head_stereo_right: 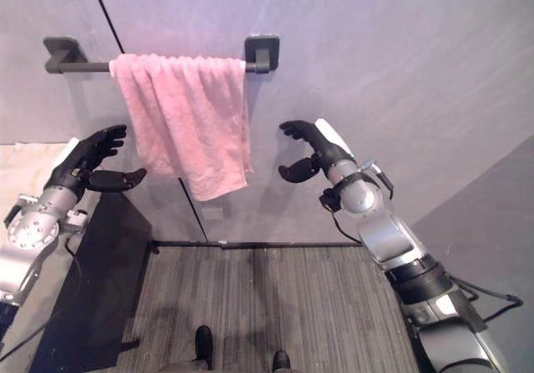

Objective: Organize the bathroom.

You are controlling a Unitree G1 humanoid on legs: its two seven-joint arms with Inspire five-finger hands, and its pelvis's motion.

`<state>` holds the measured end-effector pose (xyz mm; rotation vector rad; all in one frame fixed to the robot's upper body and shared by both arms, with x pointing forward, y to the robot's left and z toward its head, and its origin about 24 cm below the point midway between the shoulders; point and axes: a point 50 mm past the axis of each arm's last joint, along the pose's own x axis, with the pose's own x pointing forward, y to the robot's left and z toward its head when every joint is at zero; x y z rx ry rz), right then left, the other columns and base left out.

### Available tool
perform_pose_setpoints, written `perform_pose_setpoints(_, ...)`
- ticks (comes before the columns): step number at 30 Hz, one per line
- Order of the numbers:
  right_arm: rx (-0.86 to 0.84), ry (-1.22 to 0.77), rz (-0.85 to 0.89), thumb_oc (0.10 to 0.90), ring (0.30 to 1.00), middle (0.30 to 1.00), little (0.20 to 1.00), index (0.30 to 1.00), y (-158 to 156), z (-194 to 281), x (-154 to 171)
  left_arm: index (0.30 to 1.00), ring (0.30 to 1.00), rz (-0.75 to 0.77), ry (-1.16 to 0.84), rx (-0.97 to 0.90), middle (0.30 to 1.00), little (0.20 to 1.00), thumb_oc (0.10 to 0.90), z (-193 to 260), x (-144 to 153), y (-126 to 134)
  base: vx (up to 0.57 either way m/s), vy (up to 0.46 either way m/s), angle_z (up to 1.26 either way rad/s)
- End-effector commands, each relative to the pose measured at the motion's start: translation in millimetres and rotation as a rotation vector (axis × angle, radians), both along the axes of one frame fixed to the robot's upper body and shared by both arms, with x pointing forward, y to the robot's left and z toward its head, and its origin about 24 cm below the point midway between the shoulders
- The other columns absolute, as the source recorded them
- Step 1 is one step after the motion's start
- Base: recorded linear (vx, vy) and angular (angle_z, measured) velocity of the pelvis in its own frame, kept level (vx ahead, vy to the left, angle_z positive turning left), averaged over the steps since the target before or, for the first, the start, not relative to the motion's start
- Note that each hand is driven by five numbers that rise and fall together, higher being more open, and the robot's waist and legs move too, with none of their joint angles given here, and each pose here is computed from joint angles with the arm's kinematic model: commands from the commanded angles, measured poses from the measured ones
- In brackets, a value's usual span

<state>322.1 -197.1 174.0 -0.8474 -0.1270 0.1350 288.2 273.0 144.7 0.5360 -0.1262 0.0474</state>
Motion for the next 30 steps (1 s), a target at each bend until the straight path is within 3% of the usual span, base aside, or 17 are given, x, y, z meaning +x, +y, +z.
perform_pose_setpoints(1,-0.079,-0.319,0.140,0.800,0.900,0.900,0.900,0.900,35,79,-3,0.900,0.900,-0.098,-0.277,0.074,0.900,0.900,0.800,70,9,-10,0.00,0.000,0.00)
perform_pose_setpoints(19,0.021,-0.218,0.315,0.800,0.900,0.900,0.900,0.900,97,92,13,0.900,0.900,-0.120,-0.276,0.057,0.900,0.900,0.800,74,28,-24,0.03,0.003,0.00)
perform_pose_setpoints(30,0.064,-0.208,0.283,0.800,0.900,0.900,0.900,0.900,110,87,27,0.900,0.900,-0.138,-0.279,0.074,0.900,0.900,0.800,79,35,-28,0.02,-0.008,0.05)
